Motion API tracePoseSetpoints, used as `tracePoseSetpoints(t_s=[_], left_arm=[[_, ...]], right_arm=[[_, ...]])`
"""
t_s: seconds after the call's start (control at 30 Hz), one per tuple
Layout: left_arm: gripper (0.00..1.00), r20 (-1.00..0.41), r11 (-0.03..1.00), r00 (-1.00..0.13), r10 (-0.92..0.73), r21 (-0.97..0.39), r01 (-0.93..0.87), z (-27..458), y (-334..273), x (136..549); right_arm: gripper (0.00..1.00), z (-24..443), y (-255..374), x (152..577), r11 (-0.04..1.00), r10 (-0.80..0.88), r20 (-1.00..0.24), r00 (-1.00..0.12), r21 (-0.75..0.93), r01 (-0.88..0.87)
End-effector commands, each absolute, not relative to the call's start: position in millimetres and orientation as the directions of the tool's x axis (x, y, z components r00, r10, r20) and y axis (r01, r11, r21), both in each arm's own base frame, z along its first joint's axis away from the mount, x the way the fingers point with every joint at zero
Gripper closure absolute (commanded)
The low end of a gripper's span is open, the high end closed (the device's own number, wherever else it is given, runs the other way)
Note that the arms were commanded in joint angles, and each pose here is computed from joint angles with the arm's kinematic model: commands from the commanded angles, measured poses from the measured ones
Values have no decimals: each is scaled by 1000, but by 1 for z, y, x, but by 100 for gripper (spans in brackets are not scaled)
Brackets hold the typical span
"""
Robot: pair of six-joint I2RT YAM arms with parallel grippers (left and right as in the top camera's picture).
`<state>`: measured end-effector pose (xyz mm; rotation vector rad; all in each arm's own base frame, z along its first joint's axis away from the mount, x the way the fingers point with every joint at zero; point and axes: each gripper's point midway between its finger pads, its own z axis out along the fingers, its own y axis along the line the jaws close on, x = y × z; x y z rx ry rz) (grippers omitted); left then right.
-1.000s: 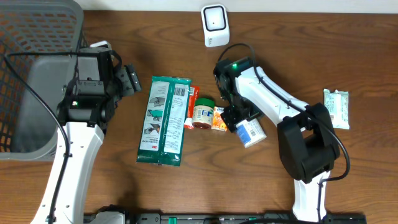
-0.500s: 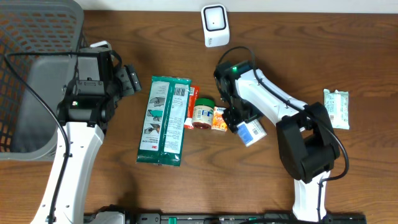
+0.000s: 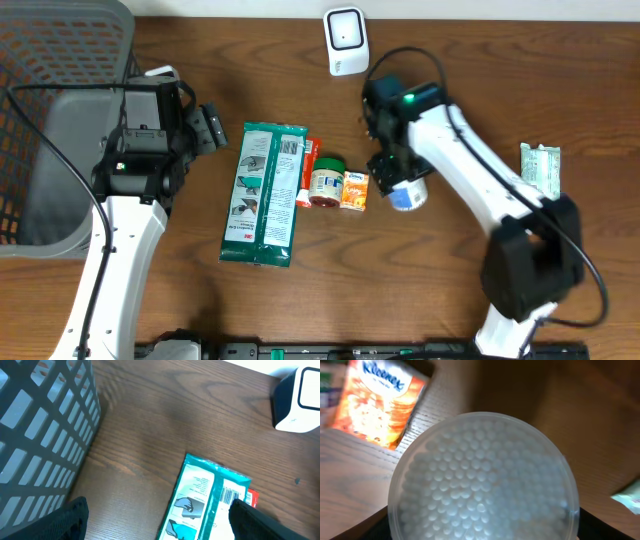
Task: Scan the item barcode
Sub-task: 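Lower and close the right gripper around the white tub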
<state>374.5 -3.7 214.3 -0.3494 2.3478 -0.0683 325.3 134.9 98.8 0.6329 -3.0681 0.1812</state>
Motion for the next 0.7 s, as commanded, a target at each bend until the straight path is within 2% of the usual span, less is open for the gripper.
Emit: tracePoseSetpoints(t_s=[0.0,0.2,0.53,0.6,0.67], left_arm=[[14,-685,958,-674,-277,-148,-244,216,-1,374],[14,-685,958,-674,-277,-148,-244,216,-1,374],[14,-685,958,-674,-277,-148,-244,216,-1,374],[14,-685,958,-674,-277,-148,-244,216,-1,374],[14,-685,958,-674,-277,-148,-244,216,-1,374]], right_arm=[[37,124,125,333,932,-351,-48,-935,-112,-344],[43,109,121,331,940,-332,-34,-943,-95,-328],[40,79,130,352,966,-257,-149,-955,-76,-248],[37,79,131,354,966,-257,-158,-954,-74,-248],[31,79,130,352,966,-257,-151,-955,-75,-248]])
